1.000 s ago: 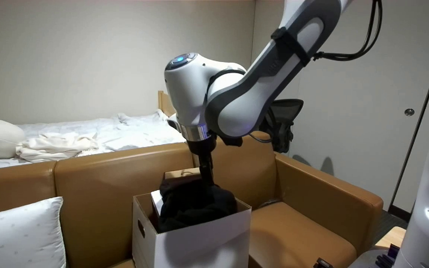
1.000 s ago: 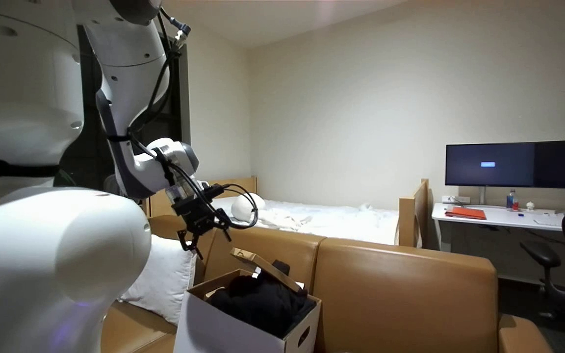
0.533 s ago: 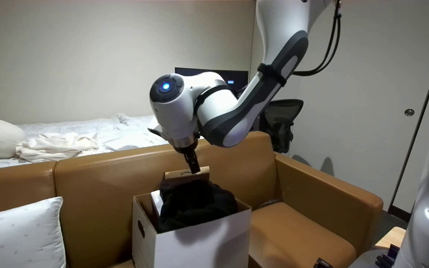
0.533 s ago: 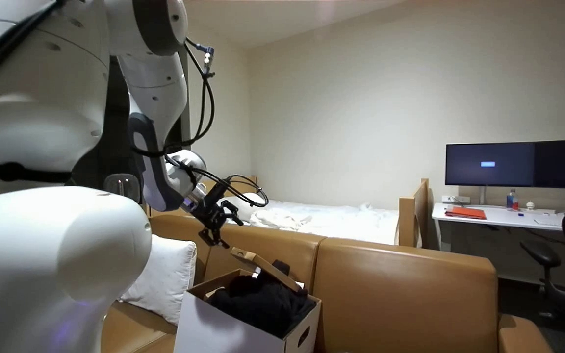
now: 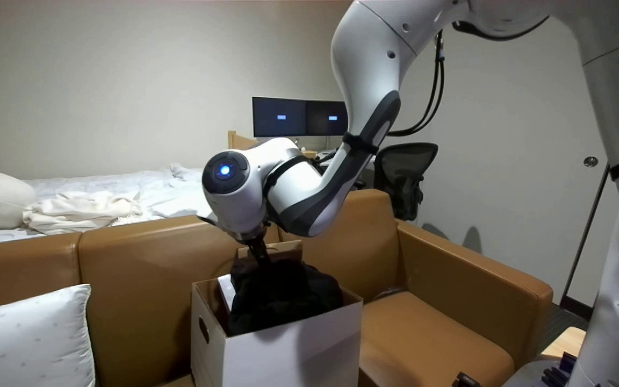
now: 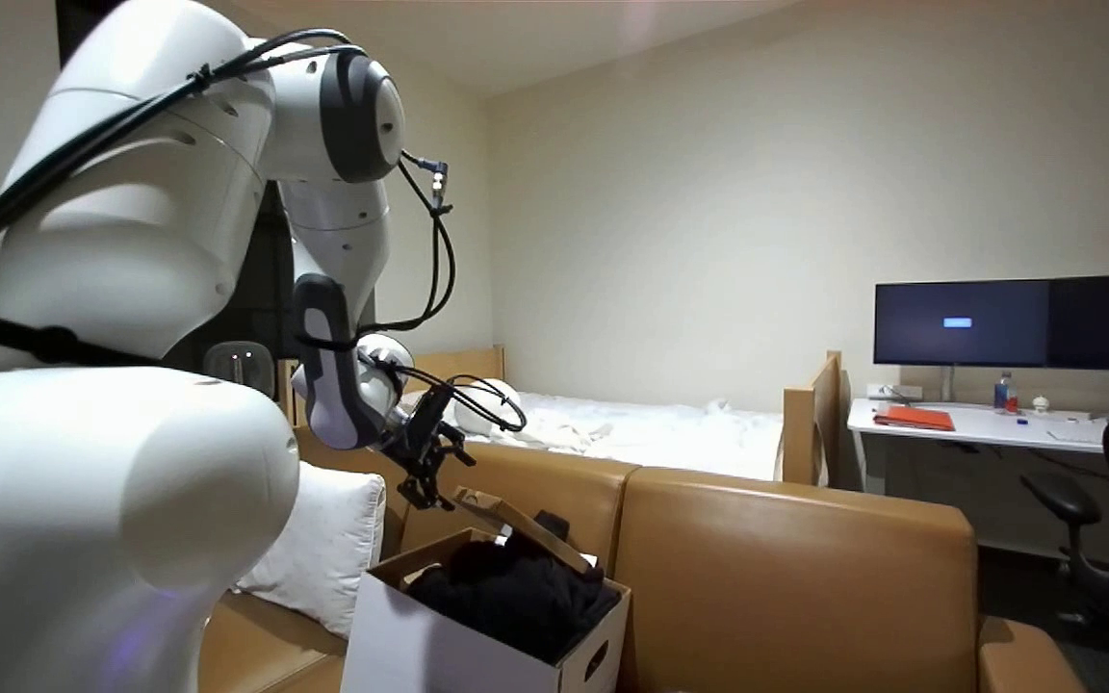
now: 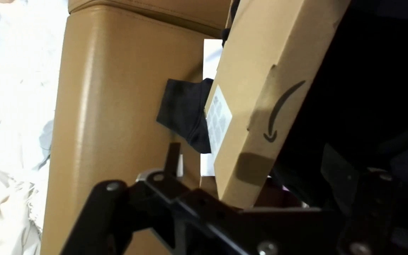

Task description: Pick up the book and black cloth from the box and put them on the sofa

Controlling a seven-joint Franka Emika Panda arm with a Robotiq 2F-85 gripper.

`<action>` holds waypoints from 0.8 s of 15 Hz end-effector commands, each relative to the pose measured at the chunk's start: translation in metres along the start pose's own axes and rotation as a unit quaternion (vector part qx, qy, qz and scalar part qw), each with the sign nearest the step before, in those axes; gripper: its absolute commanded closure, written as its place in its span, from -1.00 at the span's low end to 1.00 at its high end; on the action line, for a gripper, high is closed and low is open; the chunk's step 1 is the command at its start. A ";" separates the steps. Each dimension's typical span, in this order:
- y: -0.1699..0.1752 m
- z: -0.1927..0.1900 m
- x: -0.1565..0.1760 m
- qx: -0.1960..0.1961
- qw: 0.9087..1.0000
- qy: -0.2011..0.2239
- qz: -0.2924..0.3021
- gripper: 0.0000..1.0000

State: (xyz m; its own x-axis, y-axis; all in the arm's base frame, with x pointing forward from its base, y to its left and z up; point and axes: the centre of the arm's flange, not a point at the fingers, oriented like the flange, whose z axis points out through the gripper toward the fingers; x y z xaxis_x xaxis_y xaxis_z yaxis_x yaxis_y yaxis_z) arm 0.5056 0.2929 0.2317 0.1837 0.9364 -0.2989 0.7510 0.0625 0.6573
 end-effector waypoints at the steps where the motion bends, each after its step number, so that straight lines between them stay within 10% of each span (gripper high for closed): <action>1: -0.007 0.031 0.004 0.005 1.000 0.003 0.010 -1.00; 3: -0.014 0.043 0.007 -0.003 1.000 0.011 0.002 -1.00; 4: -0.017 0.048 0.007 -0.004 1.000 0.008 -0.003 -0.50; 12: -0.017 0.063 -0.009 0.008 1.000 -0.014 0.019 0.48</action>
State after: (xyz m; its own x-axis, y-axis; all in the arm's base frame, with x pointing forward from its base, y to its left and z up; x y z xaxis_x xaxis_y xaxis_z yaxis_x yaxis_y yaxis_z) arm 0.5274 0.2725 0.1770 0.1975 0.9268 -0.3194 0.7689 0.0556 0.6369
